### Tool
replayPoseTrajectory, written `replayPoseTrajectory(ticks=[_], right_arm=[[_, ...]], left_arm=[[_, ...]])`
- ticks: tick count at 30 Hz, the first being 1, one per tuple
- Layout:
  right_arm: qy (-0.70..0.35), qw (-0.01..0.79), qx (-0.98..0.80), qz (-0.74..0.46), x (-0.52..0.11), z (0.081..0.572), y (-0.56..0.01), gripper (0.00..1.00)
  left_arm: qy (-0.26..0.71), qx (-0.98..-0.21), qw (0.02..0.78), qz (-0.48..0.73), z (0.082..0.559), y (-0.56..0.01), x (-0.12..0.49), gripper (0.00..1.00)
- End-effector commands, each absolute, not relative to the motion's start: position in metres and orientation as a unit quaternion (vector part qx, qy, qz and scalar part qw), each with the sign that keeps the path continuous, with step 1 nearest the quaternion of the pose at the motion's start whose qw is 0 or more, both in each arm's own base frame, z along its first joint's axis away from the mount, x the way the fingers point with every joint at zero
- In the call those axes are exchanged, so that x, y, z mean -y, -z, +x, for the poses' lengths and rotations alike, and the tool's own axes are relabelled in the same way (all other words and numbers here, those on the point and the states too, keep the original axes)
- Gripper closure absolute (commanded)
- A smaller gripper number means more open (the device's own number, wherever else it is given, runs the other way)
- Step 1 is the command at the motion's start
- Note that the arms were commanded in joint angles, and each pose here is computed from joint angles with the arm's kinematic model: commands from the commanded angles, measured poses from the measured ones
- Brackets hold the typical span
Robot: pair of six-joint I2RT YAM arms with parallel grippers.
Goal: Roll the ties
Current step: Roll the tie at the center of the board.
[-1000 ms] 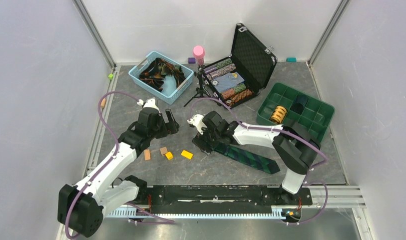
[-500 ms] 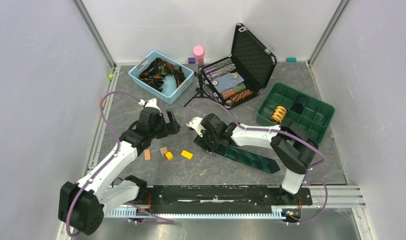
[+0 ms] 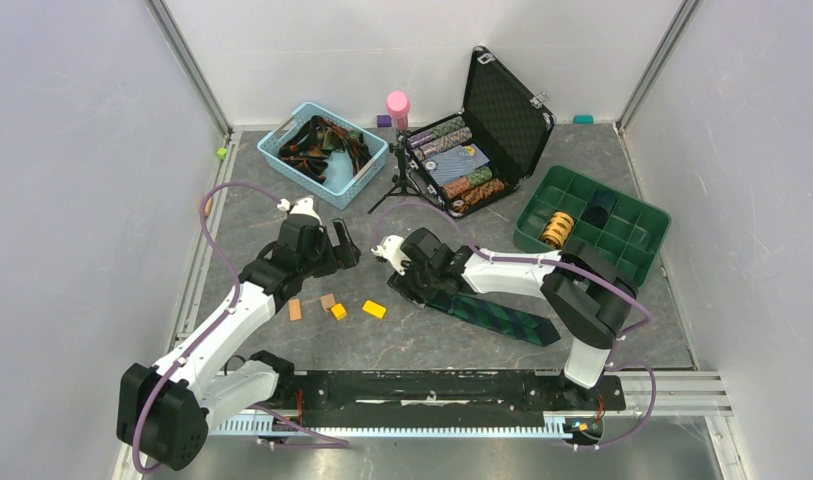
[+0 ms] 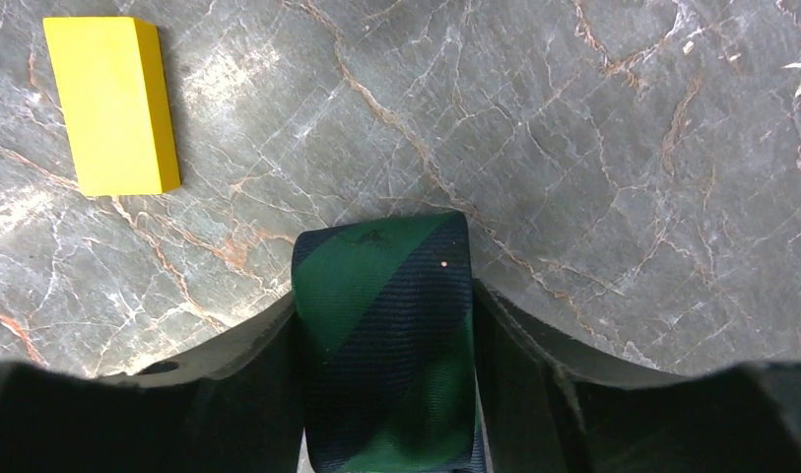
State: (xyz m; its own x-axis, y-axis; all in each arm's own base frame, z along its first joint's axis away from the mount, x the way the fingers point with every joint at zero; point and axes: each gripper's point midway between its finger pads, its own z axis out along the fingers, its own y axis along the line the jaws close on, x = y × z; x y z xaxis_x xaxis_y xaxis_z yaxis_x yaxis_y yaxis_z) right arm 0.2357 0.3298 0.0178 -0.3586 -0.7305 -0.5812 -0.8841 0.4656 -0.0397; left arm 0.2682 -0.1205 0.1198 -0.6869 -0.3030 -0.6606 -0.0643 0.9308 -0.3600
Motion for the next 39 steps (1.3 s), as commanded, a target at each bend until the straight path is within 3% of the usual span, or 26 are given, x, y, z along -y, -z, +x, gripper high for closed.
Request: replayPoseTrajectory(ticks=[1,2,6,7,9,11,25,39], right_arm=[[-0.135,0.25,-0.812,-0.51,-0.326,0.227,-0.002,0.37],[-0.137,0.249,-0.812,-0.51,-0.327,0.226,-0.002,0.37],[-0.14,0.249,-0.811,-0.51,-0.329,0.225,-0.001,0.56],[-0.141,0.249,-0.811,-0.51,-0.33,0.225,-0.001,0.54],[-0.143,0.253,-0.812,-0.507,-0.331,0.226,-0.004,0.35],[-0.152,0.26,-0.808,-0.507,-0.336,0.226,-0.01,0.3],[-0.183,0.288,-0.784,-0.518,-0.353,0.226,-0.036,0.24],[-0.191,0.255,-0.767,-0.557,-0.349,0.205,-0.025,0.3]], left_arm=[[0.174,-0.899,0.386,-0.114,0.272,-0.122,0.125,0.0],[0.175,-0.899,0.386,-0.114,0.271,-0.122,0.125,0.0],[0.183,-0.895,0.391,-0.116,0.272,-0.124,0.127,0.0],[0.187,-0.893,0.393,-0.117,0.273,-0.125,0.128,0.0],[0.197,-0.888,0.398,-0.118,0.274,-0.128,0.131,0.0],[0.206,-0.885,0.4,-0.117,0.275,-0.13,0.134,0.0],[0.222,-0.882,0.398,-0.118,0.276,-0.127,0.14,0.0],[0.222,-0.884,0.393,-0.121,0.275,-0.121,0.14,0.0]])
